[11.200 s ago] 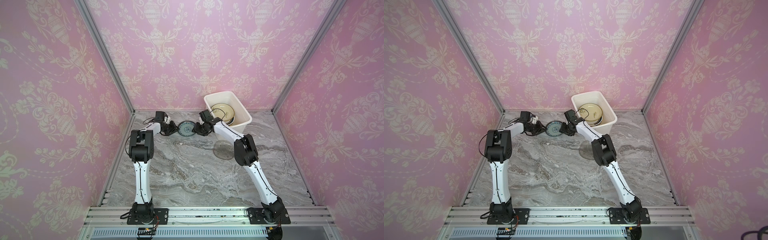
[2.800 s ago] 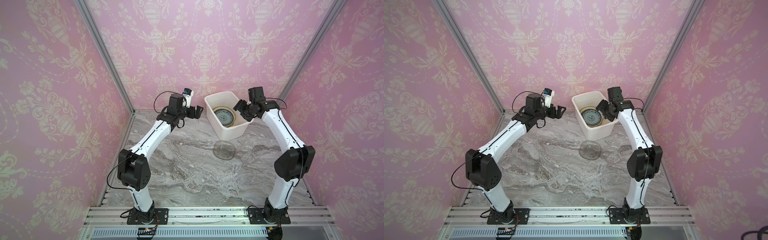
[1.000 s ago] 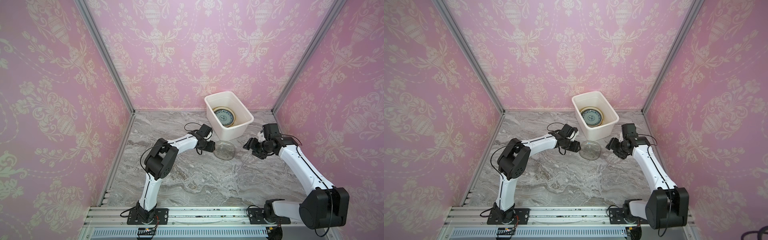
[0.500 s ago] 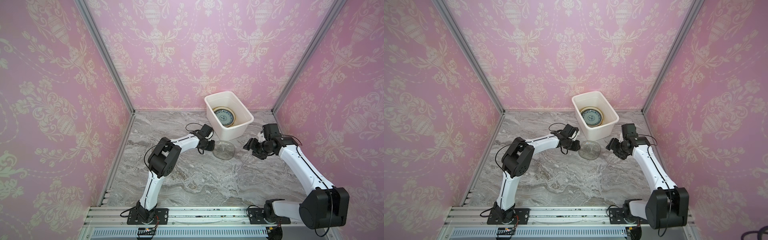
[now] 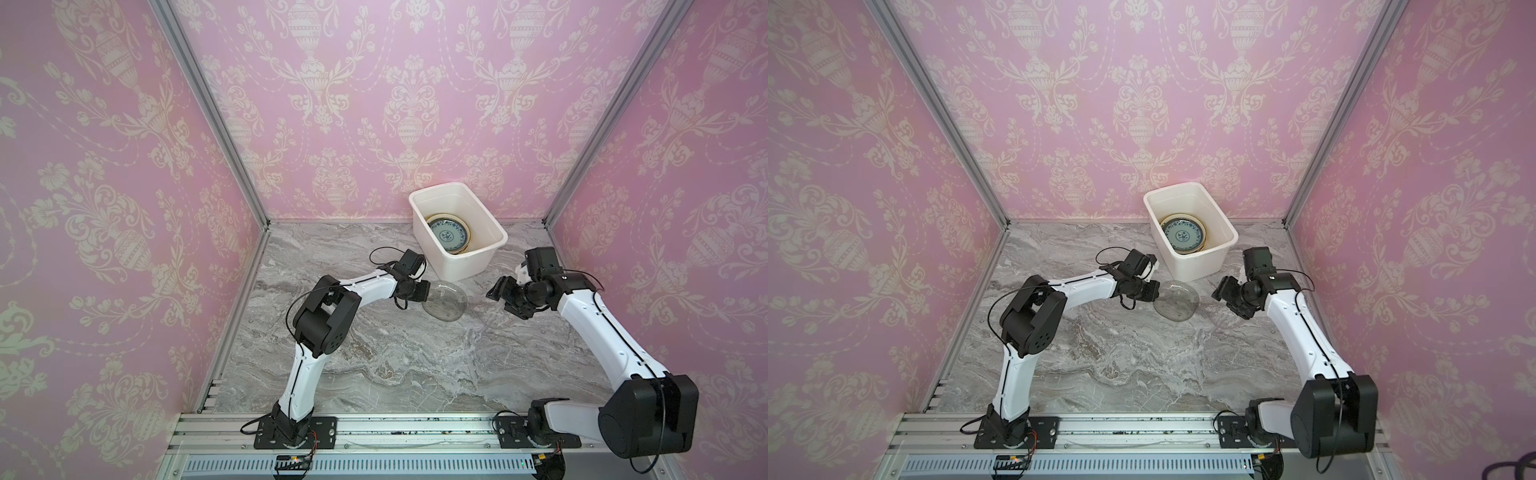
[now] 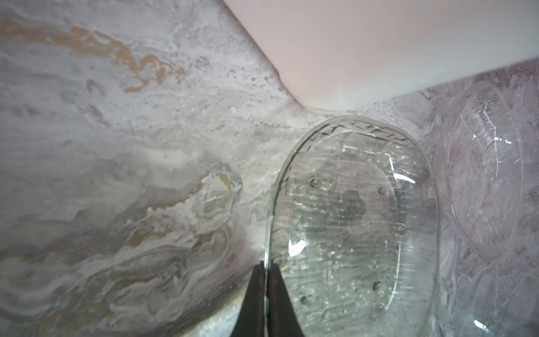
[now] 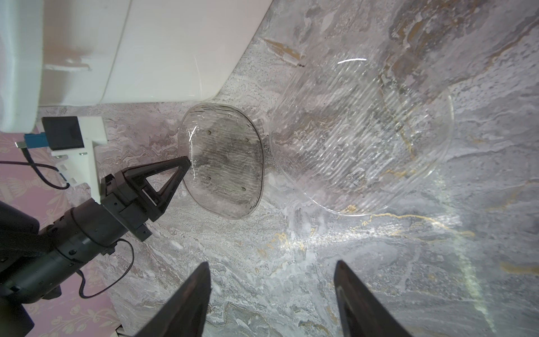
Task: Place the plates into the plastic bin on the countertop
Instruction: 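Grasp the clear glass plate rim with the left gripper while the right waits beside it, then tilt the glass plate upright and grasp its rim with the right gripper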
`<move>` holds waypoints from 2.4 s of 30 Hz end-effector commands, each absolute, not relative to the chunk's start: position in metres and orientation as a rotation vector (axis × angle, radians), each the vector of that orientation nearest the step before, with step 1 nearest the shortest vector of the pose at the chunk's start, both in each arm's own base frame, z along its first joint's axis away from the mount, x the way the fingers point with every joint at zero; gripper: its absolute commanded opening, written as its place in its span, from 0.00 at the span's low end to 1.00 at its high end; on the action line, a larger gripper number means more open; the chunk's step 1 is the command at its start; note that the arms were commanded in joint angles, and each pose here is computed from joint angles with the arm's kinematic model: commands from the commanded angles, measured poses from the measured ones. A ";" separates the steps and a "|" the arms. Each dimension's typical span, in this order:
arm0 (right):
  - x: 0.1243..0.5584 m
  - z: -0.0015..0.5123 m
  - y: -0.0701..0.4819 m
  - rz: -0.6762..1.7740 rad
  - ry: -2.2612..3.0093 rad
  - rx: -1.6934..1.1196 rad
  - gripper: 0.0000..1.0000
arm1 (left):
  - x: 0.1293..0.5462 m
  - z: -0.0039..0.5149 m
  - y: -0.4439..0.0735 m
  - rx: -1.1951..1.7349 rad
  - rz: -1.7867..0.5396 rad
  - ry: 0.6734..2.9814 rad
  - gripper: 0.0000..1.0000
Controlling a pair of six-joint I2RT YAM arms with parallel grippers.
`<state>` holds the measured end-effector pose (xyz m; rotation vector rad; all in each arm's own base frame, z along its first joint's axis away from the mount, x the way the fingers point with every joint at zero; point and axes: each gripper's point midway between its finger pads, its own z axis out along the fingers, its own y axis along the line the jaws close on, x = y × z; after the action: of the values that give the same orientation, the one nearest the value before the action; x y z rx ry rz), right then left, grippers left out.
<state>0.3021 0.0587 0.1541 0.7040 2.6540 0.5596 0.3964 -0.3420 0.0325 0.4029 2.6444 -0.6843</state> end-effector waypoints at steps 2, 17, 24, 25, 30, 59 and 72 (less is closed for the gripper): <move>0.305 0.162 0.058 0.548 2.636 0.680 0.68 | 0.386 0.038 -0.307 0.322 -0.614 2.683 0.00; 0.368 0.271 0.126 1.008 2.313 0.381 0.65 | 0.395 0.166 -0.245 0.253 -0.710 2.512 0.00; 0.399 0.316 0.164 1.115 2.252 0.235 0.56 | 0.415 0.239 -0.247 0.334 -0.715 2.371 0.00; 0.402 0.316 0.169 1.110 2.267 0.219 0.54 | 0.418 0.248 -0.249 0.343 -0.721 2.356 0.00; 0.415 0.305 0.179 1.020 2.321 0.194 0.49 | 0.431 0.279 -0.256 0.351 -0.768 2.286 0.00; 0.465 0.296 0.186 0.960 2.279 0.338 0.00 | 0.477 0.317 -0.267 0.244 -0.819 2.136 0.24; 0.525 0.303 0.145 1.033 2.048 0.755 0.00 | 0.503 0.365 -0.198 0.083 -0.625 1.747 0.95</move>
<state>0.4996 0.1602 0.2974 0.6021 2.1706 1.0017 0.4929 -0.2175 0.3194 0.1157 1.9454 -0.6759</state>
